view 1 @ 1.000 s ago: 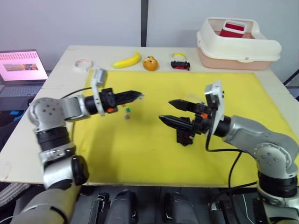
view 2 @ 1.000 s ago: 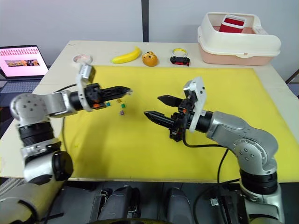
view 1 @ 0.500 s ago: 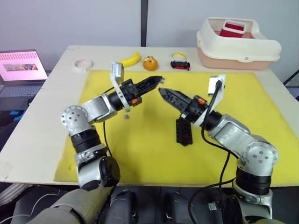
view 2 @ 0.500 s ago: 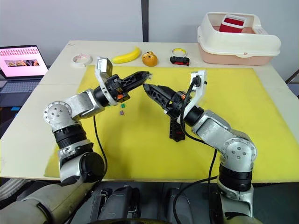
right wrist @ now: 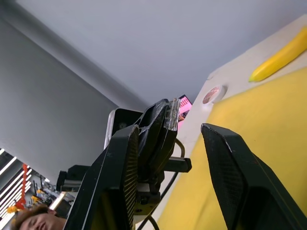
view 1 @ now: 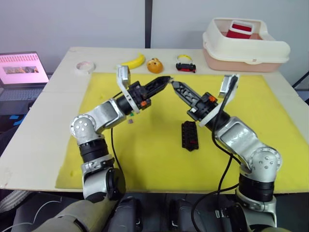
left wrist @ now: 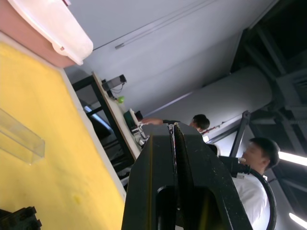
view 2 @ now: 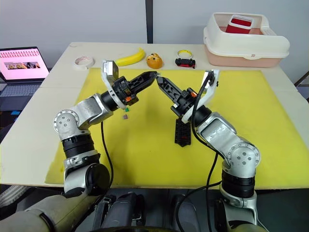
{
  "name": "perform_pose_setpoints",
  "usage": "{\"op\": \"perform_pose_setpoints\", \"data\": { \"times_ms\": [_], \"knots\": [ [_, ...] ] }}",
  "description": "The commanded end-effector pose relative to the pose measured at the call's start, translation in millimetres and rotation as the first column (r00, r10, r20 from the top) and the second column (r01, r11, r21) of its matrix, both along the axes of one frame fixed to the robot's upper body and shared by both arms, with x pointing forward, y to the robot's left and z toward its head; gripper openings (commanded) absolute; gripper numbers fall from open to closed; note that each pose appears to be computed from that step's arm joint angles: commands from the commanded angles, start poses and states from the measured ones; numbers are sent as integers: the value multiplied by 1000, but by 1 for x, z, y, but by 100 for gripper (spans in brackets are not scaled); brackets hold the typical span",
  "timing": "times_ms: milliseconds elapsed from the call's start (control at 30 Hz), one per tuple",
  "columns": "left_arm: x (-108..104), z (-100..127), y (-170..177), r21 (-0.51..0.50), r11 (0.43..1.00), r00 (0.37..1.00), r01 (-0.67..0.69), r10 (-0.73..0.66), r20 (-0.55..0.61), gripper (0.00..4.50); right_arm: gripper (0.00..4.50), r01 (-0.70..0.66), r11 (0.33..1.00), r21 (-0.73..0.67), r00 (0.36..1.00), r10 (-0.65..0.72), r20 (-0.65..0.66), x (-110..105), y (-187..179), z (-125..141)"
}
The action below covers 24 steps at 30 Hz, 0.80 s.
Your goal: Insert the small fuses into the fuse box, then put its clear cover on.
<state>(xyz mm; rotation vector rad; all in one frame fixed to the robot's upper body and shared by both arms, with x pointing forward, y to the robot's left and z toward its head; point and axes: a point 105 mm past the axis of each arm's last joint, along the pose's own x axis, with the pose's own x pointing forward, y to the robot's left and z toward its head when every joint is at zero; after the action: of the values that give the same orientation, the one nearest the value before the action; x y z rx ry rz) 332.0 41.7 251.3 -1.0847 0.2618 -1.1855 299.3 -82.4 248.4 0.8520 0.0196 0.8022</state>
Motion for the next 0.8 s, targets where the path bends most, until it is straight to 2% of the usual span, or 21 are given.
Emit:
{"op": "perform_pose_setpoints", "data": {
  "times_ms": [33, 233, 333, 400, 667, 700, 800],
  "knots": [
    [-6, 12, -2, -18, 1000, 999, 13, -13, 49, 0, 220, -22, 999, 35, 999, 20, 43, -4, 3, 14],
    [-6, 11, -2, -16, 1000, 999, 15, -15, 42, 0, 220, -27, 999, 29, 998, 26, 51, -3, 4, 16],
    [-6, 10, -2, -14, 1000, 999, 16, -15, 39, 0, 129, -28, 999, 29, 998, 27, 53, -4, 4, 17],
    [-6, 9, -3, -15, 1000, 999, 17, -17, 35, 0, 42, -27, 999, 28, 998, 26, 55, -4, 4, 17],
    [-5, 7, -4, -13, 1000, 999, 23, -23, 22, 0, 42, -27, 999, 22, 998, 26, 59, -5, 5, 18],
    [-5, 7, -4, -13, 1000, 999, 26, -25, 21, 0, 17, -28, 999, 23, 998, 27, 61, -6, 5, 18],
    [-7, 5, -5, -7, 999, 999, 33, -33, 22, 0, 17, -35, 999, 28, 997, 32, 75, -7, 6, 21]
  ]
}}
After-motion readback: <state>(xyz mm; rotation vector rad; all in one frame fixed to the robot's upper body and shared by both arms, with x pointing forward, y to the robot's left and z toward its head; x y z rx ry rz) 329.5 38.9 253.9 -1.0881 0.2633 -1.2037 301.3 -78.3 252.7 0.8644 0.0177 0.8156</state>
